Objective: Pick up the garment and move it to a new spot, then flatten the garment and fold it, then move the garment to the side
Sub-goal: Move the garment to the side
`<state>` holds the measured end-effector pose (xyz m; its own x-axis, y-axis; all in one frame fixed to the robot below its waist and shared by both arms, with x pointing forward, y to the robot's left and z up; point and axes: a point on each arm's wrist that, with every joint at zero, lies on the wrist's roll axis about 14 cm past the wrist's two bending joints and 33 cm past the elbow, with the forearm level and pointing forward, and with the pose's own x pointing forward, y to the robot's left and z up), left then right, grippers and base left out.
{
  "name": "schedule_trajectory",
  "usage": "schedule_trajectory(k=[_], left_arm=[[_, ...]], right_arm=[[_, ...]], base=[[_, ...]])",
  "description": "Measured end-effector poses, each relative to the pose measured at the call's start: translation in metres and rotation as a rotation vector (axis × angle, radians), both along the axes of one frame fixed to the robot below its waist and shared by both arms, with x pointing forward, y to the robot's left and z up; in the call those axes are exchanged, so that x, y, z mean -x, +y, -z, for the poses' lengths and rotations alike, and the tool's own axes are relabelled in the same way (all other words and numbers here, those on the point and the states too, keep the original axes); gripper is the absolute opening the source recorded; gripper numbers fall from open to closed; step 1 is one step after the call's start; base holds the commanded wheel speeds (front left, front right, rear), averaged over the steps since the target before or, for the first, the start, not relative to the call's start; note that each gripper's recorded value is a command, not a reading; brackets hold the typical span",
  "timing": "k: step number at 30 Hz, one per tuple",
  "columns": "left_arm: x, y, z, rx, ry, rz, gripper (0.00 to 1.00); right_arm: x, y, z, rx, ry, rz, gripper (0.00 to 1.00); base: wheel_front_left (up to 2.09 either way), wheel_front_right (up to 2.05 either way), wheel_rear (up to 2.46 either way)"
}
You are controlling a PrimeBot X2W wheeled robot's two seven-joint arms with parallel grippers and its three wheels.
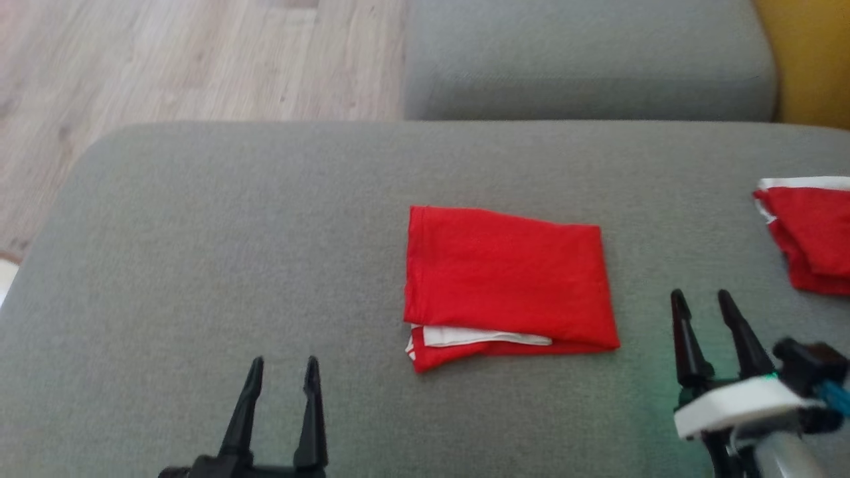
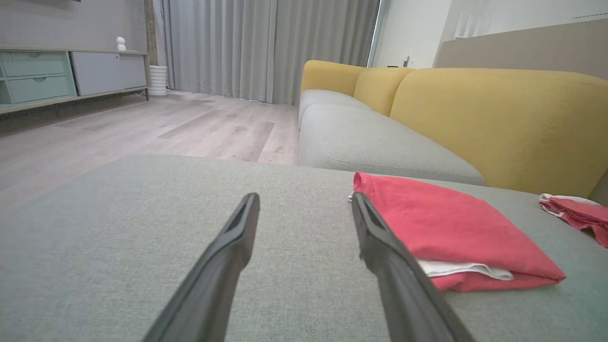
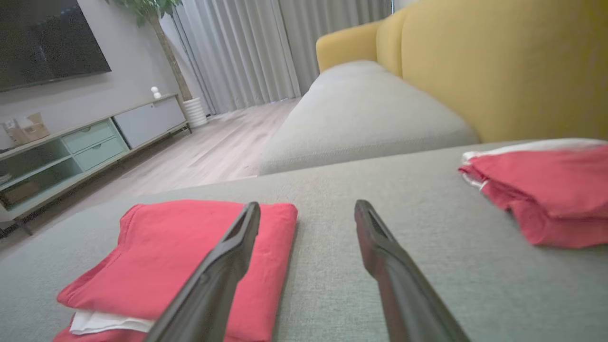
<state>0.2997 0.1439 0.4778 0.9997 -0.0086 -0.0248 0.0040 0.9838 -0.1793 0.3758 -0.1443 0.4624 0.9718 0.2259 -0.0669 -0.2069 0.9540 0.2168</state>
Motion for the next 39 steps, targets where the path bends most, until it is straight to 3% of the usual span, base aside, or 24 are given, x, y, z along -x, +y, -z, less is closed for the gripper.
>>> schedule_trajectory(k=[9, 16, 17, 18, 19, 22, 26, 34, 39], left_arm=[[-0.020, -0.007, -0.017, -0.035, -0.054, 0.031, 1.00], [-0.022, -0.006, -0.017, -0.063, -0.051, 0.028, 1.00], [-0.023, -0.005, -0.017, -0.064, -0.051, 0.023, 1.00], [-0.024, -0.004, -0.018, -0.066, -0.052, 0.019, 1.00], [-0.024, -0.003, -0.018, -0.067, -0.052, 0.016, 1.00], [-0.027, -0.002, -0.016, -0.068, -0.044, 0.012, 1.00], [-0.035, -0.012, -0.018, -0.053, -0.051, 0.049, 1.00], [-0.077, -0.042, -0.020, -0.017, -0.080, 0.157, 1.00], [-0.107, -0.060, -0.011, -0.004, -0.079, 0.217, 1.00]], right_arm=[[-0.038, 0.032, 0.056, -0.132, 0.358, -0.095, 1.00], [-0.041, 0.052, 0.093, -0.215, 0.599, -0.135, 1.00], [-0.044, 0.056, 0.092, -0.234, 0.610, -0.145, 0.76], [-0.046, 0.061, 0.090, -0.252, 0.618, -0.157, 0.26], [-0.049, 0.065, 0.088, -0.270, 0.618, -0.167, 0.00], [-0.051, 0.071, 0.084, -0.275, 0.606, -0.202, 0.00], [-0.059, 0.043, 0.079, -0.207, 0.567, -0.193, 0.00], [-0.107, -0.070, 0.038, 0.076, 0.430, -0.072, 0.00], [-0.126, -0.155, 0.014, 0.259, 0.423, 0.053, 0.00]], base=[[0.00, 0.00, 0.00], [0.00, 0.00, 0.00], [0.00, 0.00, 0.00], [0.00, 0.00, 0.00], [0.00, 0.00, 0.00], [0.00, 0.00, 0.00], [0.00, 0.00, 0.00], [0.00, 0.00, 0.00], [0.00, 0.00, 0.00]])
